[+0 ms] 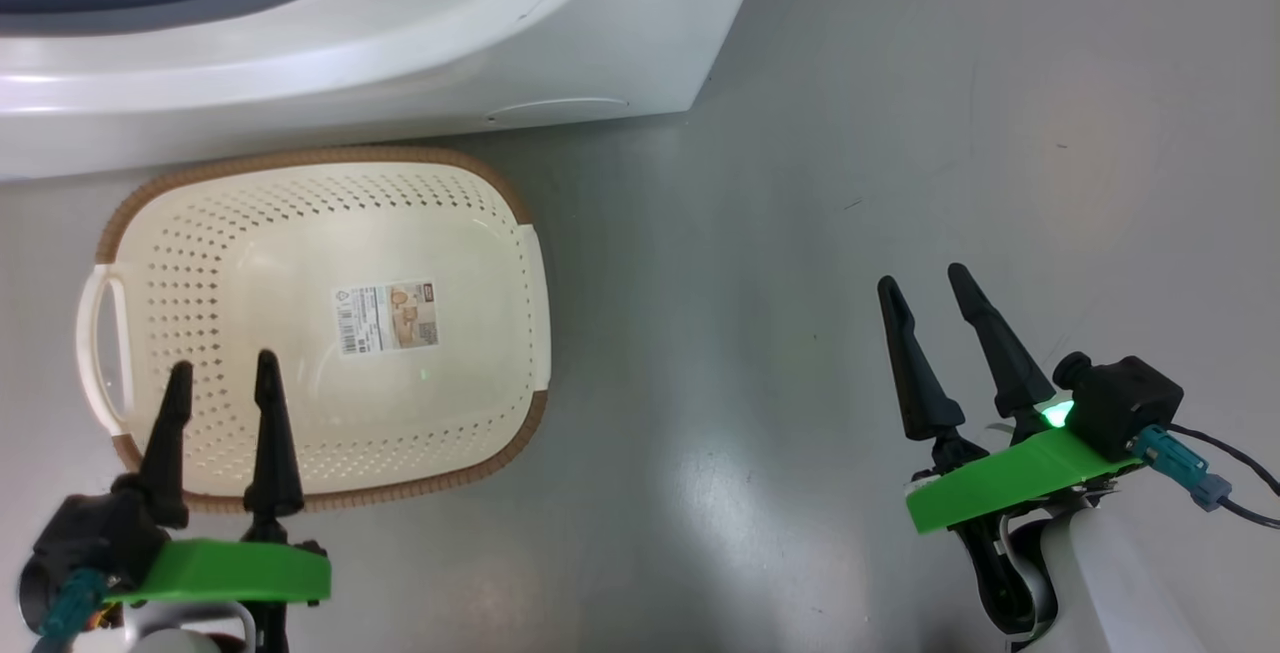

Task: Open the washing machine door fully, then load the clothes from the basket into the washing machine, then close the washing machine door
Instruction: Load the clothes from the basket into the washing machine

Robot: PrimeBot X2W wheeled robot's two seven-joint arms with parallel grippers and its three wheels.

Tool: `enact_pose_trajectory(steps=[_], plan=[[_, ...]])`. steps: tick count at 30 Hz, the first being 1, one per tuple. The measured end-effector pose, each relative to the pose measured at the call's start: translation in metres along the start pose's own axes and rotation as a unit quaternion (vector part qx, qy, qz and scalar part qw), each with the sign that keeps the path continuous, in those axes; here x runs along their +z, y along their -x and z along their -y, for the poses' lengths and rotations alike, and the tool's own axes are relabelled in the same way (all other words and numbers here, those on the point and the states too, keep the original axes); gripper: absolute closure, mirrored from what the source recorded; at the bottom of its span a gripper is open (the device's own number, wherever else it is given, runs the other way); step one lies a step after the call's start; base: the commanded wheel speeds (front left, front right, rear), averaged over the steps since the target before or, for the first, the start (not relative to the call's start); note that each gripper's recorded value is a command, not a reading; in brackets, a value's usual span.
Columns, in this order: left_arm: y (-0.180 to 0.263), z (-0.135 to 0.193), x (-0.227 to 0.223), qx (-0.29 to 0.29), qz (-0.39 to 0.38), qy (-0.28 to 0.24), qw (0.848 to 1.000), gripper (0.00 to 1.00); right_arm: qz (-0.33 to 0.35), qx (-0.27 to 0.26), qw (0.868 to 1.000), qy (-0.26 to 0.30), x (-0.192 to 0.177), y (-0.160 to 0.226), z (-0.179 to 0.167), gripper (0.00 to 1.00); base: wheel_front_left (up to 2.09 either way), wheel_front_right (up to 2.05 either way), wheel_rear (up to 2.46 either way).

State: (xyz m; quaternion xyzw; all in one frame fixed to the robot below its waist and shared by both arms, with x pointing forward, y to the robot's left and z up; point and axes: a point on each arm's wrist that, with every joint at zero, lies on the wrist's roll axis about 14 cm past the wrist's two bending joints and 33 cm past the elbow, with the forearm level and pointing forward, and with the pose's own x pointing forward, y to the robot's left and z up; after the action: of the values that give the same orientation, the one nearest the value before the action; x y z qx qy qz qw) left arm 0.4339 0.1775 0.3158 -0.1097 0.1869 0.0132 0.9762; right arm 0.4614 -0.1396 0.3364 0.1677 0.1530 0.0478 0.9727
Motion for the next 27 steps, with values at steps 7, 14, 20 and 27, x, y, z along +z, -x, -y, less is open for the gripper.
enact_pose_trajectory(steps=[7,14,20,27], plan=[[0.016,-0.006,-0.019,0.012,-0.032,0.001,0.999,0.00,0.001,0.001,1.000,0.000,0.001,0.001,-0.001,0.00,0.00,0.00,0.00],[0.021,-0.010,-0.026,0.020,-0.043,0.003,0.999,0.00,0.002,0.003,1.000,0.000,0.002,0.001,-0.003,0.00,0.00,0.00,0.00],[0.021,-0.009,-0.025,0.020,-0.043,0.004,0.999,0.00,0.004,0.004,1.000,0.000,0.004,0.001,-0.003,0.00,0.00,0.00,0.00],[-0.008,-0.005,0.032,0.007,0.045,0.007,0.999,0.00,0.007,0.007,1.000,0.000,0.007,0.001,-0.006,0.00,0.00,0.00,0.00]])
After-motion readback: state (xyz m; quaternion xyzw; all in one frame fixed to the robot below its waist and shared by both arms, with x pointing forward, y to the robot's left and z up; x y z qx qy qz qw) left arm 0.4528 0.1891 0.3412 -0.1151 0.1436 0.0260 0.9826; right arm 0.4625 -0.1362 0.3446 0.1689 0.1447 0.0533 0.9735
